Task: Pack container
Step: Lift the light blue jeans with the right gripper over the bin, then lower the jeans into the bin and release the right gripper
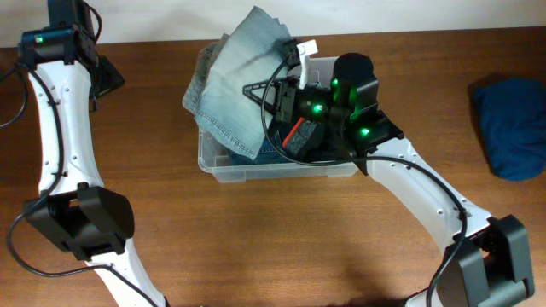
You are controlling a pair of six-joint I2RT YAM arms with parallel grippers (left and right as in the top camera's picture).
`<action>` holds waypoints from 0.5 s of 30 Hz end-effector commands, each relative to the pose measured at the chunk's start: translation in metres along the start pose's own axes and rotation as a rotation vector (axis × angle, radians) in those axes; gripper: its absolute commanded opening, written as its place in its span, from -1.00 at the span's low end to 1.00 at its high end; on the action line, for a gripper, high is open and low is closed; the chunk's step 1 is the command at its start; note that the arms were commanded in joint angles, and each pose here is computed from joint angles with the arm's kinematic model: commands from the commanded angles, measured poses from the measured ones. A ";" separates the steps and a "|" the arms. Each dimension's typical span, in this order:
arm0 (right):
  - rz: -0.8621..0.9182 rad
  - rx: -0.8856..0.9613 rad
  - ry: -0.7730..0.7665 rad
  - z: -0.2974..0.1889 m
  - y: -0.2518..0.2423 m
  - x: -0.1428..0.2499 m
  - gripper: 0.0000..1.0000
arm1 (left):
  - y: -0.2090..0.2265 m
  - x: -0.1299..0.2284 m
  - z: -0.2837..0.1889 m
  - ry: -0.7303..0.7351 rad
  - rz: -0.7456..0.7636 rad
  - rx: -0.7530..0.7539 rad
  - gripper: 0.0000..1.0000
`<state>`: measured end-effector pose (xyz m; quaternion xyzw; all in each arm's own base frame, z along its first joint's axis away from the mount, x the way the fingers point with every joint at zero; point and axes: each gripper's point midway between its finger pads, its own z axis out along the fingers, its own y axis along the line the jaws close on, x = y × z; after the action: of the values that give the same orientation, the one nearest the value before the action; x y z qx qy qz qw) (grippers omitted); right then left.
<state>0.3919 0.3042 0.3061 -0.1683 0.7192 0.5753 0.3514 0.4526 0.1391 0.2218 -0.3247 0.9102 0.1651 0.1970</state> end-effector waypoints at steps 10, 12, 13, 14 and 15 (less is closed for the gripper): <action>0.072 0.022 0.068 0.011 -0.033 0.015 -0.92 | 0.001 0.000 0.002 0.000 0.000 -0.008 0.99; 0.079 0.047 0.071 0.007 -0.042 0.015 -0.92 | 0.001 0.000 0.002 0.000 0.000 -0.008 0.99; 0.084 0.059 0.072 0.004 -0.046 0.015 -0.92 | 0.001 0.000 0.002 0.000 0.000 -0.008 0.99; 0.089 0.072 0.075 0.001 -0.051 0.015 -0.92 | 0.001 0.000 0.002 0.000 0.000 -0.008 0.99; 0.095 0.083 0.077 -0.003 -0.055 0.015 -0.92 | 0.001 0.000 0.002 0.000 0.000 -0.008 0.99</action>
<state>0.4077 0.2991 0.2350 -0.1206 0.7765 0.5561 0.2708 0.4526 0.1392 0.2218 -0.3247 0.9102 0.1653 0.1970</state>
